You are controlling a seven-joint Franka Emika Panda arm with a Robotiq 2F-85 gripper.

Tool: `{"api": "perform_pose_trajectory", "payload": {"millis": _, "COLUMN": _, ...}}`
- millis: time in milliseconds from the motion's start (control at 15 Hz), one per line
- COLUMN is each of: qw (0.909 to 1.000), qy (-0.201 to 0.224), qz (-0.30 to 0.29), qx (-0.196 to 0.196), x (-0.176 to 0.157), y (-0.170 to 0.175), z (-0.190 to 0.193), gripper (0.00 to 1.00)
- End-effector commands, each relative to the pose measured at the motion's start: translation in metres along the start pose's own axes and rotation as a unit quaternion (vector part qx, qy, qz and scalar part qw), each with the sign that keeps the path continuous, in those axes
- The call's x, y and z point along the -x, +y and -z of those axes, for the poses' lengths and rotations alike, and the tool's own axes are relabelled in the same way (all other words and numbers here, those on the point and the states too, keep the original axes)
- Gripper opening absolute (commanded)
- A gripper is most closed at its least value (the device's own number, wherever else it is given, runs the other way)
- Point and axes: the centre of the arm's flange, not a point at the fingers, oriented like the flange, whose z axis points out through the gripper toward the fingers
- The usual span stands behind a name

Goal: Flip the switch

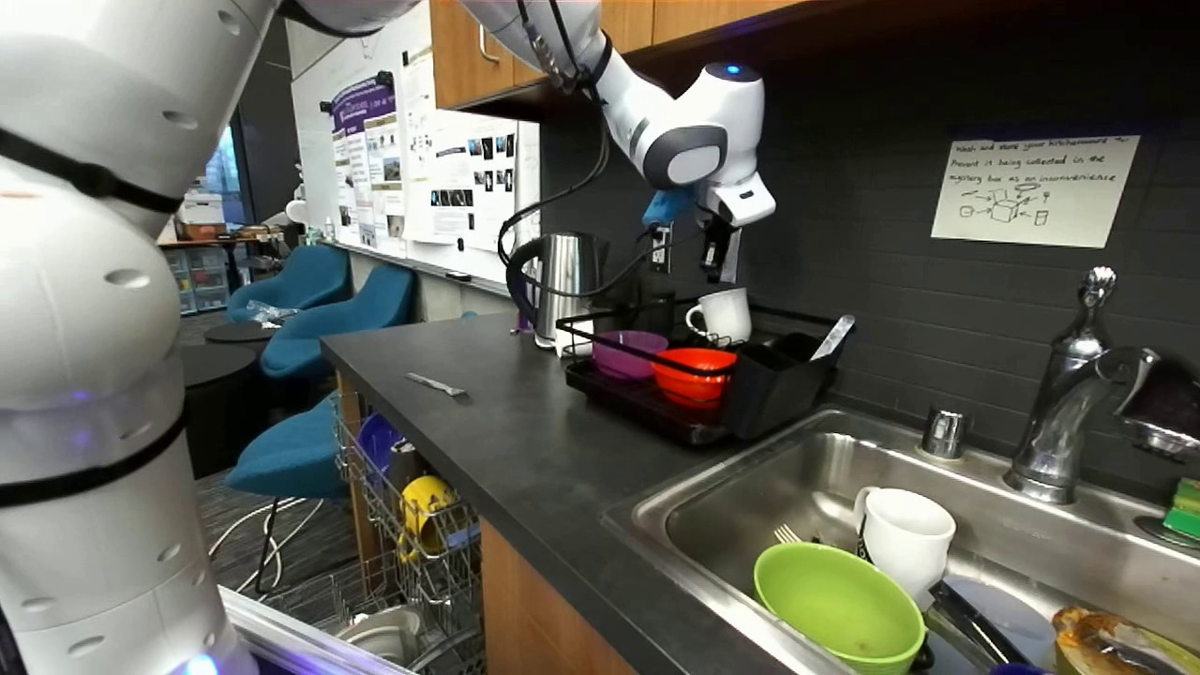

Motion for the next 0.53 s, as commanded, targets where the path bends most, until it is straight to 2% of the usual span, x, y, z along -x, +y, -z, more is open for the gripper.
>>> {"api": "perform_pose_trajectory", "payload": {"millis": 0, "qw": 0.9989, "qy": 0.017, "qz": 0.034, "qx": 0.028, "x": 0.018, "y": 0.035, "z": 0.031, "gripper": 0.0}}
{"api": "perform_pose_trajectory", "payload": {"millis": 467, "qw": 0.9967, "qy": 0.042, "qz": 0.046, "qx": 0.051, "x": 0.009, "y": 0.082, "z": 0.081, "gripper": 0.0}}
